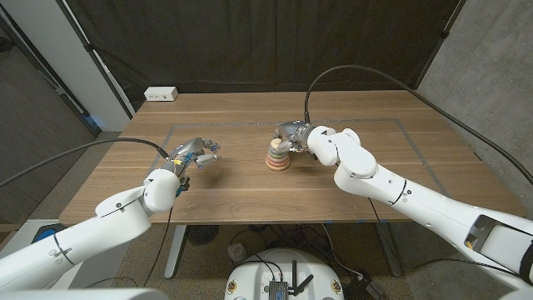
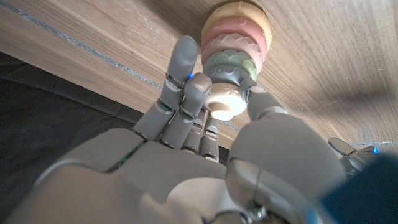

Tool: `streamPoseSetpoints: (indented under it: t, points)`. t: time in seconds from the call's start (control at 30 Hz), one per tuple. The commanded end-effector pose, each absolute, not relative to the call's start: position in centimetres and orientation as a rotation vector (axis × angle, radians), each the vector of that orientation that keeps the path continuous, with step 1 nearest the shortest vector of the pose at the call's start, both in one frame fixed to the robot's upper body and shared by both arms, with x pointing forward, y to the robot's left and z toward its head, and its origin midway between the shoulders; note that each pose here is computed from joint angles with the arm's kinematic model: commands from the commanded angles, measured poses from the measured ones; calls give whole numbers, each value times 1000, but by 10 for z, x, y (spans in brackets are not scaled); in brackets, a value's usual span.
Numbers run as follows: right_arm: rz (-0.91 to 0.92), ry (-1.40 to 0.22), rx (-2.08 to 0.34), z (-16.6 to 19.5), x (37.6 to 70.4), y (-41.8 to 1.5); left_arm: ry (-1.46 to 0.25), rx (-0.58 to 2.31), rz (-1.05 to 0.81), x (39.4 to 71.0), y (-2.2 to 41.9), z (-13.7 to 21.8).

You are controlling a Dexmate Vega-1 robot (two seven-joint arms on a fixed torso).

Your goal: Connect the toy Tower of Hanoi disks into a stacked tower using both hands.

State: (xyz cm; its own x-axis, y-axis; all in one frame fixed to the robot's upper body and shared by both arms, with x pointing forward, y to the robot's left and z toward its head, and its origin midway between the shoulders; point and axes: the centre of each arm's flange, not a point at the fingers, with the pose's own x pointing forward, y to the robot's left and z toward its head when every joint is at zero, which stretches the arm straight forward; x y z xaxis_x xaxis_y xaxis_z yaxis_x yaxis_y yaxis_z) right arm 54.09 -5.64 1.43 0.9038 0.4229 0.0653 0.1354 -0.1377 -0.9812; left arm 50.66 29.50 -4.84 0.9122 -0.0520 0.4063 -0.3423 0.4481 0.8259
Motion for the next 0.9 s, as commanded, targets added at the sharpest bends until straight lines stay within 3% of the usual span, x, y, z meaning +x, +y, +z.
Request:
streamPoseSetpoints:
  t: [0.03,0.9]
  points:
    - [251,-432,-1715,18,539,-57,-402,1111,188,507,295,-49]
    - [227,-474,-1684,23,525,-64,-404,1096,189,507,298,-48]
